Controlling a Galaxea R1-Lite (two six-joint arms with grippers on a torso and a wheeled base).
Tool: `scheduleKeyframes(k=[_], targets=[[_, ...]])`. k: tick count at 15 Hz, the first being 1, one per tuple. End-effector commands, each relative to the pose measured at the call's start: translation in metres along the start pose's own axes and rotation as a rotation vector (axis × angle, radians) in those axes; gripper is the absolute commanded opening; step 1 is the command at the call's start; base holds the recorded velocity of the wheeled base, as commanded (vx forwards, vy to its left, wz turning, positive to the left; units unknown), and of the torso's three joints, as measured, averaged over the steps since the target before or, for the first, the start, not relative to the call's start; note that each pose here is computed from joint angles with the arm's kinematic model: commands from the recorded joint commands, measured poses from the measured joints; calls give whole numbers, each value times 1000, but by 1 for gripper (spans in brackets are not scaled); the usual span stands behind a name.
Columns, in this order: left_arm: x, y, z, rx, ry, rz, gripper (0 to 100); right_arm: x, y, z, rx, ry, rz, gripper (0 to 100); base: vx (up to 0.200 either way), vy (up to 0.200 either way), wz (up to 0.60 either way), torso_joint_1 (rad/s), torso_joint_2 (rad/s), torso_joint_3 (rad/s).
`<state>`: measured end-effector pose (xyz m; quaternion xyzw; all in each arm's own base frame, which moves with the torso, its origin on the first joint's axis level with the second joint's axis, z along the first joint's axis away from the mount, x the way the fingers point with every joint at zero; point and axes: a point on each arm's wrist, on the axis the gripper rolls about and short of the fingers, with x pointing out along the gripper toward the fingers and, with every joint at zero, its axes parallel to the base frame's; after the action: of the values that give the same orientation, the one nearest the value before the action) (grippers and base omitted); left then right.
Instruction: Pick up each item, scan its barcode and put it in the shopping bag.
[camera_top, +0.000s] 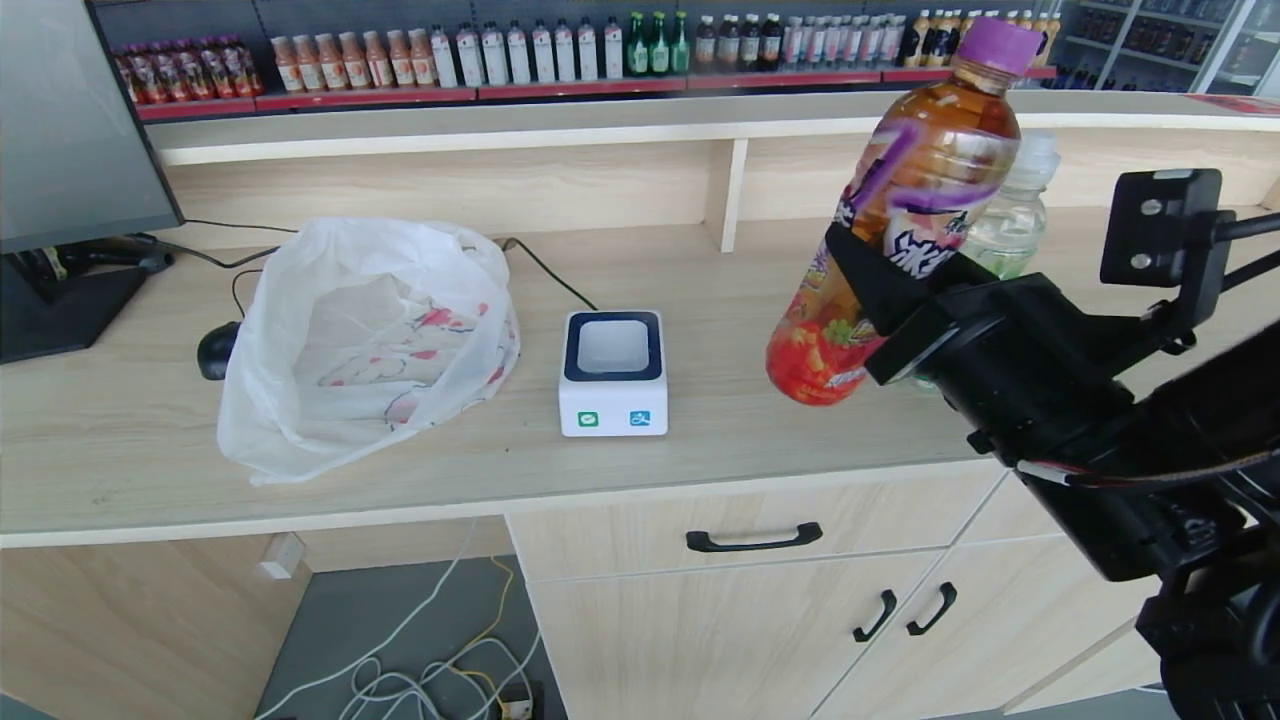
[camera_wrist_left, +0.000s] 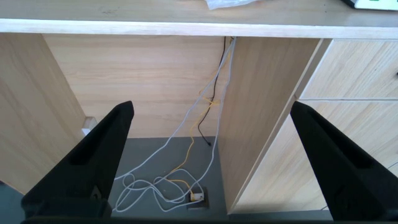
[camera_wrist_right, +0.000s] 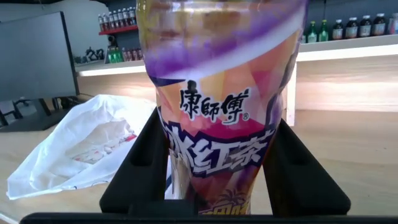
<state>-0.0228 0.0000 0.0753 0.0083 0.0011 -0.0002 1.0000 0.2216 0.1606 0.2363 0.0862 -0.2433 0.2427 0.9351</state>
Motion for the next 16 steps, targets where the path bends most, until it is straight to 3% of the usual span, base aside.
scheduleKeyframes(k=[1, 4, 16], targets=[[0, 0, 0, 0, -1, 0, 100, 2, -4, 6, -4, -25, -14, 0, 0, 0, 0, 0, 0, 0], [0, 0, 0, 2, -1, 0, 100, 3, -6, 12, -8, -48, -22, 0, 0, 0, 0, 0, 0, 0], [0, 0, 0, -10, -1, 2, 100, 0, -14, 28, -15, -94, -47, 0, 0, 200, 0, 4, 6, 1]])
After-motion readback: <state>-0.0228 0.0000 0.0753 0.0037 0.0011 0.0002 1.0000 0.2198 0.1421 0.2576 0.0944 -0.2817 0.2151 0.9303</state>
